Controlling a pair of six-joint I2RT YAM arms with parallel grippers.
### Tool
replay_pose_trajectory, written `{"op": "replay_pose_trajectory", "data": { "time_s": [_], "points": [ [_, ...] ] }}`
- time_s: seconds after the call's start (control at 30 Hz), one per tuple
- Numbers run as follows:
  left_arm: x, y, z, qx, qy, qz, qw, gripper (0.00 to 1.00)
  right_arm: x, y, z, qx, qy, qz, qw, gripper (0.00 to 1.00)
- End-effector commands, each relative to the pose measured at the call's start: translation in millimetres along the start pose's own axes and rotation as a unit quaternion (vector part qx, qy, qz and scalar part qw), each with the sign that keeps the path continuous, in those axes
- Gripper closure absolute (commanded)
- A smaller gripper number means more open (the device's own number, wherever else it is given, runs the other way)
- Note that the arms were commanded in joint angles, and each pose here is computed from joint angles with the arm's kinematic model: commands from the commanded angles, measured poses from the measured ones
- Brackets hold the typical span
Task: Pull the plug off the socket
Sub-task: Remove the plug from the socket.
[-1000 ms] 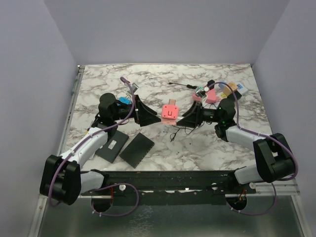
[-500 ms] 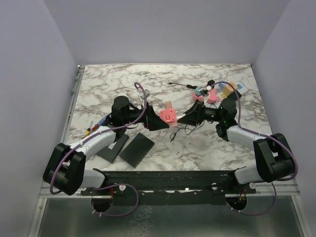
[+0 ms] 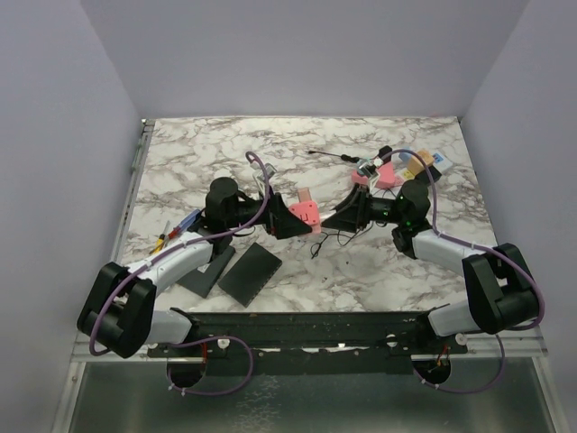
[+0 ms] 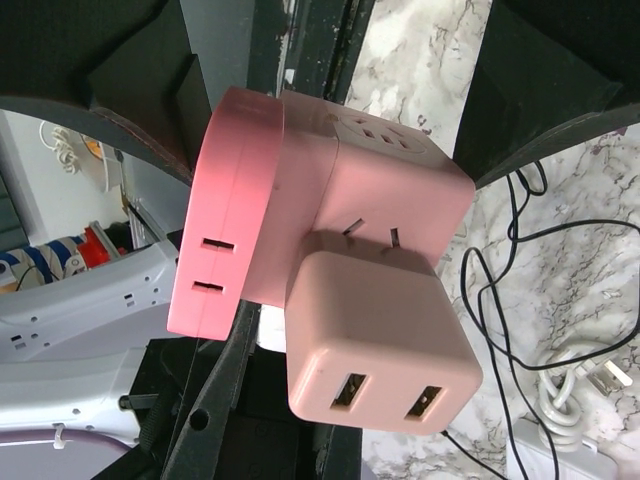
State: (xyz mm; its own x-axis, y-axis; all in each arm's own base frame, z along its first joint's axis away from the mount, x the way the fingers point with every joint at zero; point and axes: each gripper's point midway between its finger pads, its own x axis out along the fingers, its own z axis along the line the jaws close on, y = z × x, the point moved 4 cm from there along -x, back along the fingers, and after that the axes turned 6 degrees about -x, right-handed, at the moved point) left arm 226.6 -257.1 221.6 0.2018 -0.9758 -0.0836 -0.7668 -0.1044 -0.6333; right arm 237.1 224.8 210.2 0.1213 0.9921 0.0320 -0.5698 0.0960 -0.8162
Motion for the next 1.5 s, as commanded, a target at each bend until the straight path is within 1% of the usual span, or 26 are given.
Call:
{"op": "replay_pose_trajectory", "data": {
  "time_s": [0.0,0.27,0.43,0.5,0.7,0.9,1.07,1.2,1.37,1.47],
  "points": [
    [-3,-3,-1,0.02,-0.011,-0.029,0.999,0.01,1,-14,12,-0.034,-0.012,-0.019,0.999,1.0],
    [-7,2,1,0.011,-0.02,-0.038,0.999,0.01,2,-14,13,-0.021,-0.025,-0.033,0.999,1.0],
    [-5,-2,-2,0.012,-0.009,-0.046,0.999,0.01,2,-12,12,-0.02,-0.026,-0.033,0.999,1.0],
    [-4,-3,-3,0.014,-0.002,-0.048,0.999,0.03,2,-12,13,-0.022,-0.025,-0.032,0.999,1.0],
    [-3,-3,-6,0.017,0.013,-0.05,0.999,0.23,1,-14,16,-0.026,-0.021,-0.031,0.999,1.0],
    [-4,0,-12,0.027,0.031,-0.044,0.998,0.36,0,-15,17,-0.022,-0.02,-0.03,0.999,1.0],
    [-7,-1,-21,0.038,0.044,-0.044,0.997,0.54,1,-13,14,-0.007,-0.013,-0.033,0.999,1.0],
    [-9,-3,-26,0.041,0.05,-0.045,0.997,0.61,2,-14,8,-0.001,-0.002,-0.033,0.999,1.0],
    [-9,-5,-35,0.046,0.069,-0.033,0.996,0.77,0,-12,4,-0.034,0.019,-0.002,0.999,1.0],
    [-7,-7,-39,0.046,0.08,-0.022,0.995,0.8,-2,-12,6,-0.057,0.025,0.033,0.998,1.0]
  ]
}}
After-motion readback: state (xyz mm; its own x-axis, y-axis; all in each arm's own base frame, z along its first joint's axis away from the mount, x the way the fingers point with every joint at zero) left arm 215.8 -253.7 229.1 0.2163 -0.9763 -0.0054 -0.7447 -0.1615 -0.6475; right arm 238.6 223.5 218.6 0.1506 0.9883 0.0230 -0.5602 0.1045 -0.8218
